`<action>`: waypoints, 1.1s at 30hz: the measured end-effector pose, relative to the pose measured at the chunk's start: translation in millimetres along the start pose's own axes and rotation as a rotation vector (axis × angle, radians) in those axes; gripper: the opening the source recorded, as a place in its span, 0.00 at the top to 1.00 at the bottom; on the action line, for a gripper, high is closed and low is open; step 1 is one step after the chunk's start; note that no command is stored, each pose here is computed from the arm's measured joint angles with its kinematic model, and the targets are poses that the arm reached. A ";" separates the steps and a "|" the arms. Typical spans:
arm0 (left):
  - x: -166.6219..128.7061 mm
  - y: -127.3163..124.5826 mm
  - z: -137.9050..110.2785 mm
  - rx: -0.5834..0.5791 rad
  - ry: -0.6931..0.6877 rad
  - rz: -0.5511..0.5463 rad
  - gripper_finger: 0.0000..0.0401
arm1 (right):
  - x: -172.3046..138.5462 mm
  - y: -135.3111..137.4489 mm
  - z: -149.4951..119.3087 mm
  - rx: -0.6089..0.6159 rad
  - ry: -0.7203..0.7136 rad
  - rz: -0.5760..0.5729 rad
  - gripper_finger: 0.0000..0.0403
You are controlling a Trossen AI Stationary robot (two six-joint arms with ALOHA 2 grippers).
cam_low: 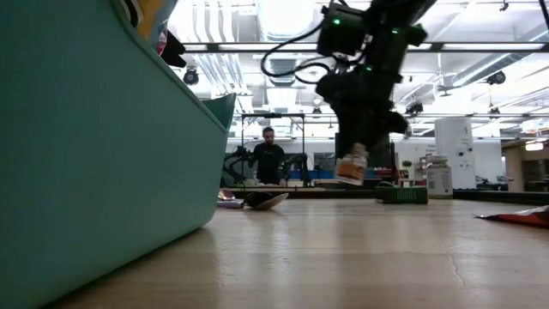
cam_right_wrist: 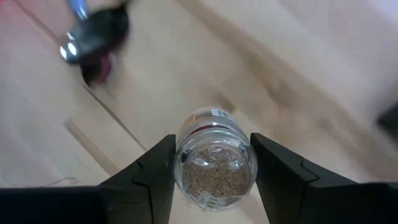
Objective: Pick & Place Food Item
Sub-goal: Put the brown seasoning bottle into the pink bin
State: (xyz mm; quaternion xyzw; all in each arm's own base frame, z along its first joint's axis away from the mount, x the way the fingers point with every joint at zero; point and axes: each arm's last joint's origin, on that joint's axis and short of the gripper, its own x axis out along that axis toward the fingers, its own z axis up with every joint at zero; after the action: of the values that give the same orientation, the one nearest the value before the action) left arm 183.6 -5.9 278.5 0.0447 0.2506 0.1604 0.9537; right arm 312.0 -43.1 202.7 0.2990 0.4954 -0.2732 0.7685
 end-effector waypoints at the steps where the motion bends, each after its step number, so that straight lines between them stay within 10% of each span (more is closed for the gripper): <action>1: 0.0 0.0 0.0 0.000 0.000 0.000 0.04 | -1.0 1.1 6.4 -0.016 -0.009 0.006 0.57; 16: 0.0 0.0 0.0 0.000 0.000 0.000 0.04 | 14.2 37.0 109.7 -0.250 -0.114 0.109 0.57; 33: 0.0 0.0 -0.1 0.001 0.001 0.000 0.04 | 67.4 75.0 149.6 -0.416 0.013 0.134 0.56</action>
State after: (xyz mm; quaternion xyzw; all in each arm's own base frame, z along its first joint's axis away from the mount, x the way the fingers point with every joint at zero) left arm 183.5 -5.9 278.4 0.0448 0.2511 0.1602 0.9536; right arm 479.5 -110.3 204.0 0.1683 0.5251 -0.1114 0.8268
